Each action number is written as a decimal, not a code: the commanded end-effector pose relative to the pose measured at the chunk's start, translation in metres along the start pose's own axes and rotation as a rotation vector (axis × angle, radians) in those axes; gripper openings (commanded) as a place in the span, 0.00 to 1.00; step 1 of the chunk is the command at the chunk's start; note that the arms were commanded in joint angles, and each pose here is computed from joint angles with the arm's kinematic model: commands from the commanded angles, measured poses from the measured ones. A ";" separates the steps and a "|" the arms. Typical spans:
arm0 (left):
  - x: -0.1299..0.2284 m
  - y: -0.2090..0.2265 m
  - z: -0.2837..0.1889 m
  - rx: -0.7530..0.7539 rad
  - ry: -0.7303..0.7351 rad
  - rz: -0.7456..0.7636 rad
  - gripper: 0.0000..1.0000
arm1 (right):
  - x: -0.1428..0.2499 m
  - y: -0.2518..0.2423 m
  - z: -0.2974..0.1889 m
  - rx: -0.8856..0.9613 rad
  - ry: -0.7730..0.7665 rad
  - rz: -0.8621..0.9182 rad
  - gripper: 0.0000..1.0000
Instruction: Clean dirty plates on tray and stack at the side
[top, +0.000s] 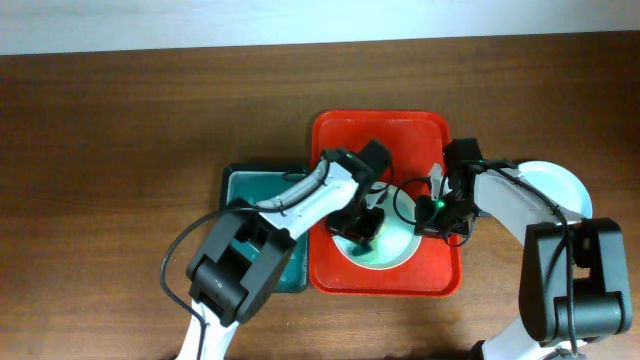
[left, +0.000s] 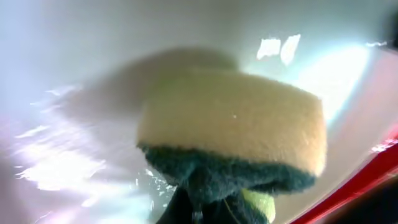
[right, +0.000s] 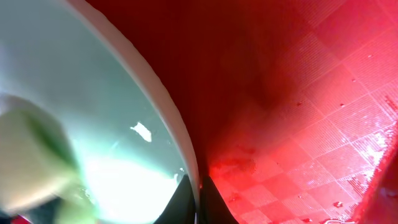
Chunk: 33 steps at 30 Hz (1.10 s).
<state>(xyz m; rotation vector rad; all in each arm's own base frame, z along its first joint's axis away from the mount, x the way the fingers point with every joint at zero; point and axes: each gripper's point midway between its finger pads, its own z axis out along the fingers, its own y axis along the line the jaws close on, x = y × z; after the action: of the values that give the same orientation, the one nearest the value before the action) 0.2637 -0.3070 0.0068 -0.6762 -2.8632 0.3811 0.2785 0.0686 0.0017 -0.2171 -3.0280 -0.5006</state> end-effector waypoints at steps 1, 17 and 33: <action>-0.011 0.077 -0.015 -0.329 -0.053 -0.083 0.00 | 0.013 -0.024 0.014 0.104 0.052 0.020 0.04; -0.003 0.096 -0.208 -0.297 -0.325 -0.197 0.00 | 0.013 -0.024 0.014 0.104 0.052 0.020 0.04; 0.030 0.156 -0.093 -0.241 -0.164 -0.319 0.42 | 0.016 -0.024 0.014 0.106 0.063 0.023 0.05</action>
<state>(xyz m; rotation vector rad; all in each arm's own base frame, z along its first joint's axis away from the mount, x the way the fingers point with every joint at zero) 0.3220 -0.1339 0.0485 -0.2122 -3.1291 -0.0126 0.2773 0.0685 0.0017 -0.2181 -3.0229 -0.4989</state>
